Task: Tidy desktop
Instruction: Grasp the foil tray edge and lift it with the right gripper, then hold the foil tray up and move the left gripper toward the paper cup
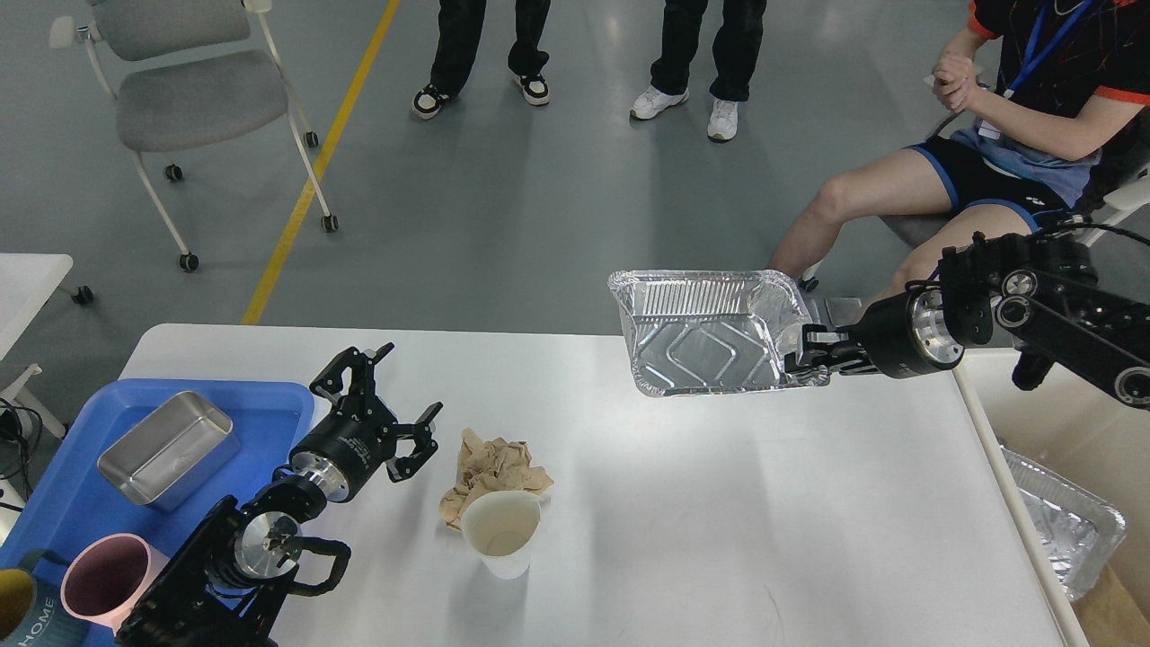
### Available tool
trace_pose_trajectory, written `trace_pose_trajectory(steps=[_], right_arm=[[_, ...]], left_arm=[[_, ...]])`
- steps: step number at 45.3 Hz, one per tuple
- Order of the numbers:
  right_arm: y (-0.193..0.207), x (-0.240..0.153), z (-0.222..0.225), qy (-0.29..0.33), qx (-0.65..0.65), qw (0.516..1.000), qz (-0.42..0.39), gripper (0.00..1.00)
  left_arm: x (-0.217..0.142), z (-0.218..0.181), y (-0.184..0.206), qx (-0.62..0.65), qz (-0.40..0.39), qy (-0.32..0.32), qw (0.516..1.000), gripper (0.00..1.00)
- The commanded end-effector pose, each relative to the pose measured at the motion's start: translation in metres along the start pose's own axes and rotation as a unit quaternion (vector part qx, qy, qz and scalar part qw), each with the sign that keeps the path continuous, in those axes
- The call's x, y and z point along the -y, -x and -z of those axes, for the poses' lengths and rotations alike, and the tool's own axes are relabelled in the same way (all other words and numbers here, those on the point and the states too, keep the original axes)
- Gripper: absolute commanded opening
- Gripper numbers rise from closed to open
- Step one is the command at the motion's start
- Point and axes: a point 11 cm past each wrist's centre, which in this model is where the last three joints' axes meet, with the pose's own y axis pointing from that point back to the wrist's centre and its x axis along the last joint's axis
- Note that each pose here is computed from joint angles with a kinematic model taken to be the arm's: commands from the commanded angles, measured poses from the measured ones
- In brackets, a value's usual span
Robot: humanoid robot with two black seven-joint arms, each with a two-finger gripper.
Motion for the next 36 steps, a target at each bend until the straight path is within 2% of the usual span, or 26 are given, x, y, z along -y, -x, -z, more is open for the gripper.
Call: trace_pose_trajectory(steps=[1, 12, 19, 25, 31, 36], right_arm=[[0.009, 0.004, 0.000, -0.003, 0.004, 1.000, 0.002, 0.00], [0.014, 0.008, 0.004, -0.010, 0.008, 1.000, 0.006, 0.00], [0.015, 0.010, 0.003, -0.010, 0.009, 1.000, 0.008, 0.00], [0.016, 0.010, 0.001, -0.008, 0.011, 1.000, 0.008, 0.00], [0.021, 0.010, -0.004, -0.006, 0.017, 1.000, 0.011, 0.00], [0.023, 0.012, -0.005, -0.006, 0.019, 1.000, 0.013, 0.00]], left_arm=[[-0.001, 0.000, -0.001, 0.000, -0.001, 0.000, 1.000, 0.97], [0.002, 0.006, 0.004, 0.009, 0.001, -0.011, 1.000, 0.97], [0.004, 0.014, 0.031, 0.062, 0.022, -0.043, 0.997, 0.97], [-0.025, 0.009, 0.028, 0.184, 0.035, -0.082, 0.979, 0.97], [-0.066, -0.018, 0.003, 0.277, 0.024, -0.115, 0.954, 0.97], [-0.093, -0.053, 0.000, 0.351, 0.025, -0.130, 0.927, 0.97]])
